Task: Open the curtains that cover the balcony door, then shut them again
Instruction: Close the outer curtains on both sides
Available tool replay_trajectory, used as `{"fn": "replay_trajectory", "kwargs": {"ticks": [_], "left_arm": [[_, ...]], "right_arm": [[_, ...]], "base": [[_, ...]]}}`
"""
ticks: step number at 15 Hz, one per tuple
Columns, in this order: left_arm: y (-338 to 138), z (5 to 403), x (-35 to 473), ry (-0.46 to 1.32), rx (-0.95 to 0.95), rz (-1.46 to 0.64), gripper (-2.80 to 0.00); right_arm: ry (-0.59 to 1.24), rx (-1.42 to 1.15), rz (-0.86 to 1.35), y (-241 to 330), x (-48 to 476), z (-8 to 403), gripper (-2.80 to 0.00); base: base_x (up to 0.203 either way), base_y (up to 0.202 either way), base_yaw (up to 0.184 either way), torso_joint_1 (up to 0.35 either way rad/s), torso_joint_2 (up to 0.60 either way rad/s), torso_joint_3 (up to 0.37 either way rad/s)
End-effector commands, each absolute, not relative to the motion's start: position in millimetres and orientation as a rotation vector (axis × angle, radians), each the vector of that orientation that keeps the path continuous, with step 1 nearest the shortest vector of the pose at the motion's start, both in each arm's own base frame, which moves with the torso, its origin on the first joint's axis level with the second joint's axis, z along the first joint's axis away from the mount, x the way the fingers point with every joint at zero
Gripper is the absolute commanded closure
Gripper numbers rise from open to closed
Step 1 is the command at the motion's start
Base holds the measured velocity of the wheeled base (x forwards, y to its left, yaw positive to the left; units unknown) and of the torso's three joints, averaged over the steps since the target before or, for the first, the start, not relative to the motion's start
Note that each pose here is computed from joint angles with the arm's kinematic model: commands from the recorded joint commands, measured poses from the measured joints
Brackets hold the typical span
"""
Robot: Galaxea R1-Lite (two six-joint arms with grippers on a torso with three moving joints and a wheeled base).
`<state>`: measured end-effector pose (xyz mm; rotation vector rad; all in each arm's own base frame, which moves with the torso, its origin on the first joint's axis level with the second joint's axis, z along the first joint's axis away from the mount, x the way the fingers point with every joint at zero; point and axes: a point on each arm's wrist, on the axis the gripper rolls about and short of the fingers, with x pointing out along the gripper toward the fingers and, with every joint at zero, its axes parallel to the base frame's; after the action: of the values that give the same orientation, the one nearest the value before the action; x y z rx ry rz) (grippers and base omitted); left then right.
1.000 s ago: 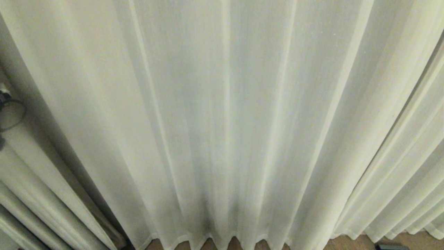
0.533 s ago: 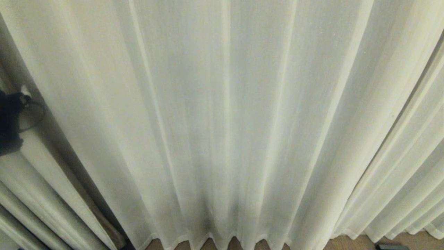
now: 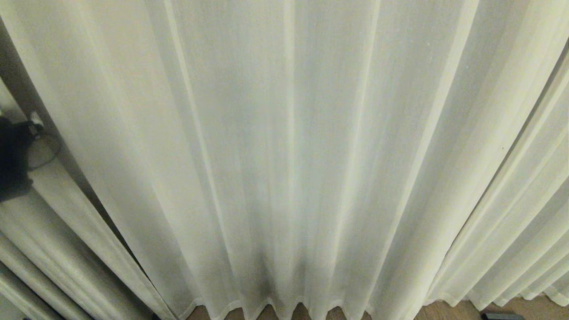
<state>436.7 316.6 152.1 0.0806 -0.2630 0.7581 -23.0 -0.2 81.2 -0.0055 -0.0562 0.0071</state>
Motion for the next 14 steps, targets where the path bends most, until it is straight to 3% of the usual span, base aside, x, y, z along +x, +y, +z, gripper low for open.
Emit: {"fn": "replay_trajectory", "kwargs": {"ticks": [1, 2, 3, 4, 14], "left_arm": [[320.0, 151.2, 434.5, -0.266, 0.082, 0.766, -2.8], [320.1, 150.2, 434.7, -0.263, 0.082, 0.766, -2.8], [320.6, 147.2, 435.4, -0.261, 0.078, 0.767, -1.88], [320.7, 146.4, 435.7, -0.26, 0.076, 0.765, 0.0], [303.2, 152.9, 445.8, -0.293, 0.079, 0.726, 0.0]], "right_arm": [[-0.057, -0.006, 0.007, -0.2, -23.0, 81.3, 0.0], [-0.057, -0.006, 0.007, -0.2, -23.0, 81.3, 0.0], [-0.057, -0.006, 0.007, -0.2, -23.0, 81.3, 0.0], [-0.057, -0.006, 0.007, -0.2, -23.0, 81.3, 0.0], [-0.057, -0.006, 0.007, -0.2, -23.0, 81.3, 0.0]], "base": [[0.0, 0.0, 0.0, 0.0, 0.0, 0.0], [0.0, 0.0, 0.0, 0.0, 0.0, 0.0], [0.0, 0.0, 0.0, 0.0, 0.0, 0.0], [0.0, 0.0, 0.0, 0.0, 0.0, 0.0], [0.0, 0.0, 0.0, 0.0, 0.0, 0.0]]}}
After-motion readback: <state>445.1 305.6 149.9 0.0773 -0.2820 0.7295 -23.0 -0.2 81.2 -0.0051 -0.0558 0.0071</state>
